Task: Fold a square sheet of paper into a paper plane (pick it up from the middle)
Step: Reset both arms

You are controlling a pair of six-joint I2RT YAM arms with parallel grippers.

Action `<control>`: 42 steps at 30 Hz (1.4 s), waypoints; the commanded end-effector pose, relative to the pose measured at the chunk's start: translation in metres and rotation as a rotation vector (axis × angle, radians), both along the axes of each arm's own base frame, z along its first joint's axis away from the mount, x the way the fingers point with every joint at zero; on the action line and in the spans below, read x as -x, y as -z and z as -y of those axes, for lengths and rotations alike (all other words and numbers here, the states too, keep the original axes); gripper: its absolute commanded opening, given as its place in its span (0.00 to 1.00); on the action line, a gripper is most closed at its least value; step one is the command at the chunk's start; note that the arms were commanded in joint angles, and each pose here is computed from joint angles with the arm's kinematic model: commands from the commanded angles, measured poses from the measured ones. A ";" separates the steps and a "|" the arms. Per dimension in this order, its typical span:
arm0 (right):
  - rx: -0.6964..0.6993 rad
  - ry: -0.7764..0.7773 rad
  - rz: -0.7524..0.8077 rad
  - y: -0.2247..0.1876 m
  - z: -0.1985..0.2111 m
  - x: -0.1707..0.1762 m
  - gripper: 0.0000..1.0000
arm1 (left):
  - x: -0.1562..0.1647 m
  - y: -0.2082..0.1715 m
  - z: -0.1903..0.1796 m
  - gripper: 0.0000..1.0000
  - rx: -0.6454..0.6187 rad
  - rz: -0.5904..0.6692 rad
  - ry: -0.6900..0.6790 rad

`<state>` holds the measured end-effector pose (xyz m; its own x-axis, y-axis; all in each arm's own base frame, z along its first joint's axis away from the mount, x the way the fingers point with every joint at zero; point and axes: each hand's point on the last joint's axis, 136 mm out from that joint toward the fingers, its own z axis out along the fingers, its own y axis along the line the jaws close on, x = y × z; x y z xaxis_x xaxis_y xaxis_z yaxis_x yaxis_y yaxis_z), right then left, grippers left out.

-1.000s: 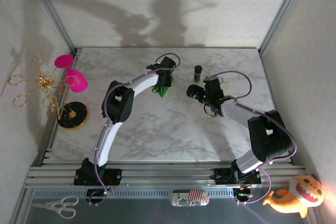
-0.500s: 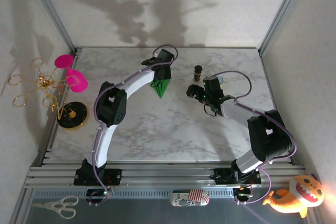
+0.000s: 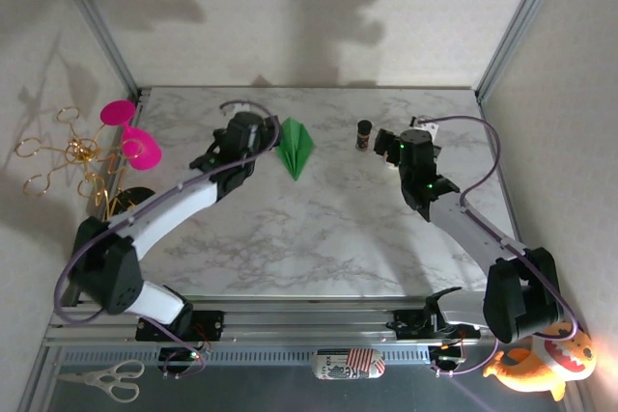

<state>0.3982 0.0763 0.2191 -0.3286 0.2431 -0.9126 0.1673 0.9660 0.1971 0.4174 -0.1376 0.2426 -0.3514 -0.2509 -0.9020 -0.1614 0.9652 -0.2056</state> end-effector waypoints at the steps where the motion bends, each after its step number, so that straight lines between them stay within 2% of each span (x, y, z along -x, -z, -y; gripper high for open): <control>1: 0.152 0.146 0.089 -0.006 0.041 0.008 0.99 | 0.017 0.008 -0.044 0.99 -0.105 0.143 -0.132; 6: 0.172 0.230 0.123 0.021 0.081 0.023 0.99 | 0.057 0.032 -0.099 0.97 -0.176 0.214 -0.257; 11: 0.174 0.319 0.103 0.060 0.120 0.042 0.99 | 0.078 0.057 -0.147 0.98 -0.220 0.164 -0.357; 14: 0.165 0.267 0.102 0.073 0.120 0.043 0.99 | 0.087 0.076 -0.165 0.99 -0.193 0.159 -0.359; 21: 0.223 0.091 0.193 0.078 0.097 0.048 0.99 | 0.105 0.068 -0.159 1.00 -0.085 0.412 -0.199; 30: 0.212 -0.029 0.289 0.071 0.082 0.042 0.99 | 0.082 0.077 -0.144 1.00 -0.122 0.405 -0.035; 35: 0.203 -0.045 0.281 0.081 0.083 0.036 0.99 | 0.076 0.086 -0.150 0.99 -0.092 0.412 -0.033; 42: 0.203 -0.063 0.252 0.092 0.081 0.028 0.99 | 0.054 0.107 -0.149 0.99 -0.086 0.326 -0.009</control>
